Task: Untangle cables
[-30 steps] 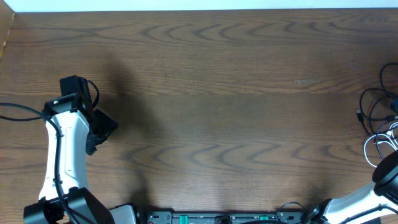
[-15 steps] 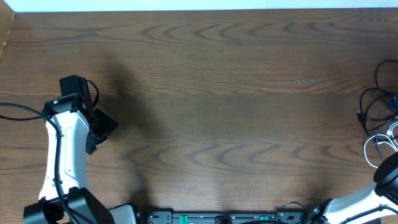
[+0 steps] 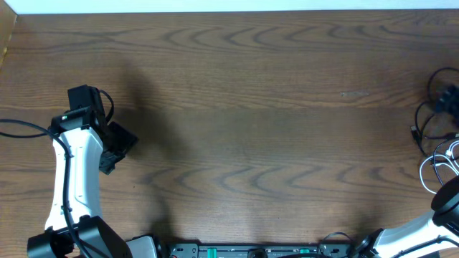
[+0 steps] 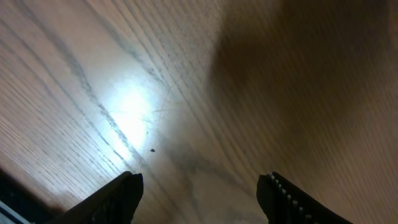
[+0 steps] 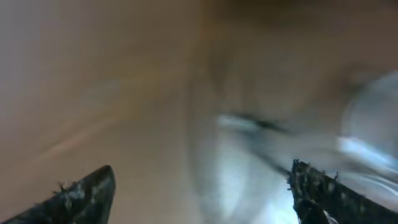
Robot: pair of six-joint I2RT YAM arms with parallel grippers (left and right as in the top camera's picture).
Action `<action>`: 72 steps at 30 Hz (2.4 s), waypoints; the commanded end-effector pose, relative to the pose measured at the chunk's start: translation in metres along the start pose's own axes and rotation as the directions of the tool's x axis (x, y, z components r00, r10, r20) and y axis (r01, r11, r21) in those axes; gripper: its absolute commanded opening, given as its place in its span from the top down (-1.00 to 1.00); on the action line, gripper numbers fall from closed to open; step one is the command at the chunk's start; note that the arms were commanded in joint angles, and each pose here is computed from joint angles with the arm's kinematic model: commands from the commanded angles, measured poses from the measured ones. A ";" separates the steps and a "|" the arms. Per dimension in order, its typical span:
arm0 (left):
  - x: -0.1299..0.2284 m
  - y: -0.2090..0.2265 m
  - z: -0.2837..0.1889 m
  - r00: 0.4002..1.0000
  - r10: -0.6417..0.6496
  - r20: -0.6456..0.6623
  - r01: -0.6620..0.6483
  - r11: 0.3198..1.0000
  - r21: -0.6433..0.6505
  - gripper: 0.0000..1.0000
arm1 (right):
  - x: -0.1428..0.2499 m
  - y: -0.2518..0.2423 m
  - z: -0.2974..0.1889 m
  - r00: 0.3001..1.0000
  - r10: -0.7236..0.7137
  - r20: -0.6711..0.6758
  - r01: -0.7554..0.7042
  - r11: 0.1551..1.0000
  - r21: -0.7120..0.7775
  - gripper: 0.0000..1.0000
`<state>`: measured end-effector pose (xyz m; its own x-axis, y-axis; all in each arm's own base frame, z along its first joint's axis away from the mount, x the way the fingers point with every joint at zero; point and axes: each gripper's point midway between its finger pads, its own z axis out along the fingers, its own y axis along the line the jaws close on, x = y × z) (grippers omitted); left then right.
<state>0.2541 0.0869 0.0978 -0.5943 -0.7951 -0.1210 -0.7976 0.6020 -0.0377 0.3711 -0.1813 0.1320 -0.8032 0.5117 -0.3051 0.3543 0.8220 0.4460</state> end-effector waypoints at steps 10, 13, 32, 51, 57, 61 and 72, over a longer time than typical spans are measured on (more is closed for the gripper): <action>0.005 -0.018 -0.004 0.998 0.062 0.024 -0.062 0.998 0.027 -0.29 | -0.011 0.047 -0.003 0.987 -0.134 0.085 0.152 0.953 -0.260 -0.54; 0.007 -0.024 -0.004 0.996 0.082 0.030 -0.083 0.996 0.034 -0.29 | -0.010 0.046 -0.001 0.988 -0.134 0.079 0.149 0.956 -0.251 0.74; 0.016 -0.034 -0.005 0.991 0.128 0.028 -0.129 0.991 0.040 -0.28 | -0.014 0.038 0.065 0.981 -0.176 0.079 0.169 0.982 0.085 0.98; 0.016 -0.034 -0.005 0.991 0.128 0.027 -0.129 0.991 0.040 -0.28 | 0.053 0.011 0.115 0.996 -0.089 0.004 0.088 0.995 0.055 0.94; 0.016 -0.034 -0.005 0.991 0.128 0.027 -0.129 0.991 0.040 -0.28 | 0.062 0.046 0.113 0.996 -0.081 -0.022 0.077 0.986 -0.150 0.70; 0.017 -0.033 -0.005 0.991 0.129 0.024 -0.130 0.991 0.037 -0.28 | 0.044 0.070 0.103 0.992 -0.109 0.059 0.121 0.957 -0.265 0.98; 0.019 -0.030 -0.005 0.992 0.129 0.012 -0.130 0.991 0.029 -0.28 | -0.072 0.046 0.019 0.855 0.179 0.486 -0.101 0.978 -0.183 0.98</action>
<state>0.2666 0.0527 0.0982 -0.6915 -0.7109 -0.1281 -0.7114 0.7010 -0.0499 0.4606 -0.1375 0.1767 -0.4823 0.5322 -0.6958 0.0768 0.8169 0.5716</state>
